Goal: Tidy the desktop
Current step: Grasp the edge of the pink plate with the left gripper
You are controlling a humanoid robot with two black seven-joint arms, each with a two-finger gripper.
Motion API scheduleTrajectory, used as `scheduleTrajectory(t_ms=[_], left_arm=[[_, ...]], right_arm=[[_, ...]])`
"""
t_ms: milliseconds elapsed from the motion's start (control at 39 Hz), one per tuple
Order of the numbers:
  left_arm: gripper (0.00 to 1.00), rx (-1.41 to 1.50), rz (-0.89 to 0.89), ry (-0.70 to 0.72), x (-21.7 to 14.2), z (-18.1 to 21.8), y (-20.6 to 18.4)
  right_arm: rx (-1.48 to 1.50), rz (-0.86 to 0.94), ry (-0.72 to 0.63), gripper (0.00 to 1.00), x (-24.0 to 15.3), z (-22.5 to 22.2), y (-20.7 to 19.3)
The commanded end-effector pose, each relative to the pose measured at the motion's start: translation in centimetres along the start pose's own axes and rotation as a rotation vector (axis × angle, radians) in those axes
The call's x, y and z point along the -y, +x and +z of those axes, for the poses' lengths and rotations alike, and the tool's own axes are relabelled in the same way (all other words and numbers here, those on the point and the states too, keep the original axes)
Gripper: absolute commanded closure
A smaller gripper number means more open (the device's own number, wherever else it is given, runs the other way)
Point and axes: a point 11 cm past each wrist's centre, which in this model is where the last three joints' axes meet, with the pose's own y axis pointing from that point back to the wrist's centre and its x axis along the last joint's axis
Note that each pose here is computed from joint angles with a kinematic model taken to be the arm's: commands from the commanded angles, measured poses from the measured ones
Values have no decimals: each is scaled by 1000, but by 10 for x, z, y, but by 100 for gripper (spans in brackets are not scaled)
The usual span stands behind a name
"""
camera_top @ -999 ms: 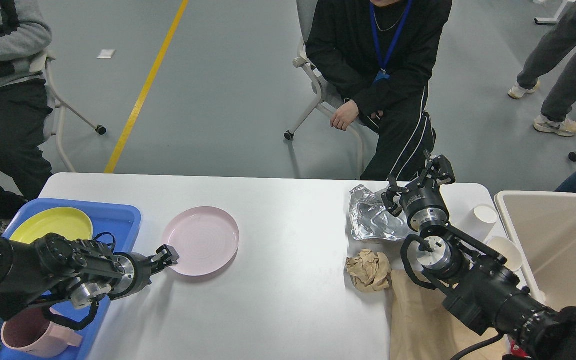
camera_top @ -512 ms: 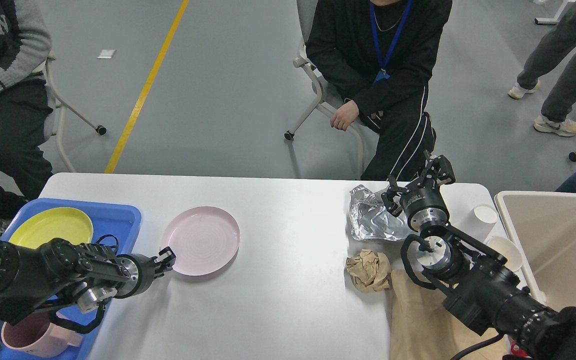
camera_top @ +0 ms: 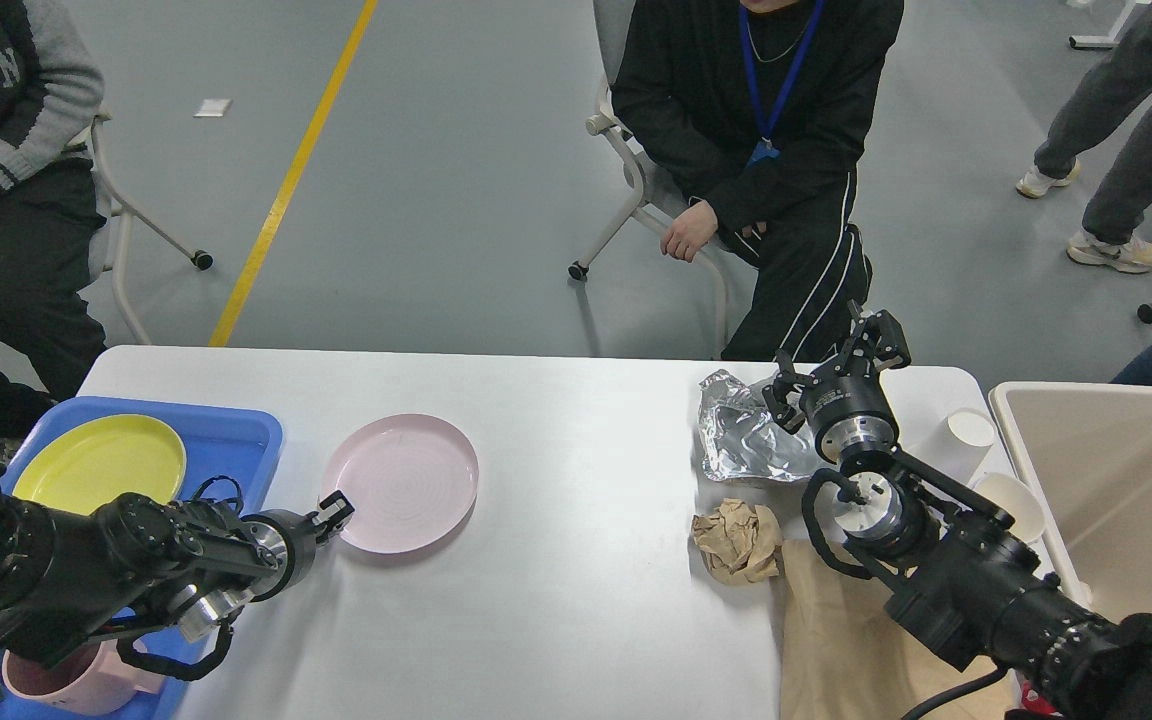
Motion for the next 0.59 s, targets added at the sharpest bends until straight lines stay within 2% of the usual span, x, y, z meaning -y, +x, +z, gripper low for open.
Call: scheduleTrajectory(t_ms=[0,205,436,564], left_arm=[[80,-1,7,-2,1,1,0],[83,-3,9,-6,3,2,-2],[98,-2,8,-5,3,2,-3],[100,-4,6,0,3,-1,-4]], right_arm=[[0,0,0,0,0,0,0],[0,0,0,0,0,0,0],[1,1,0,0,0,0,0],[0,0,0,0,0,0,0]])
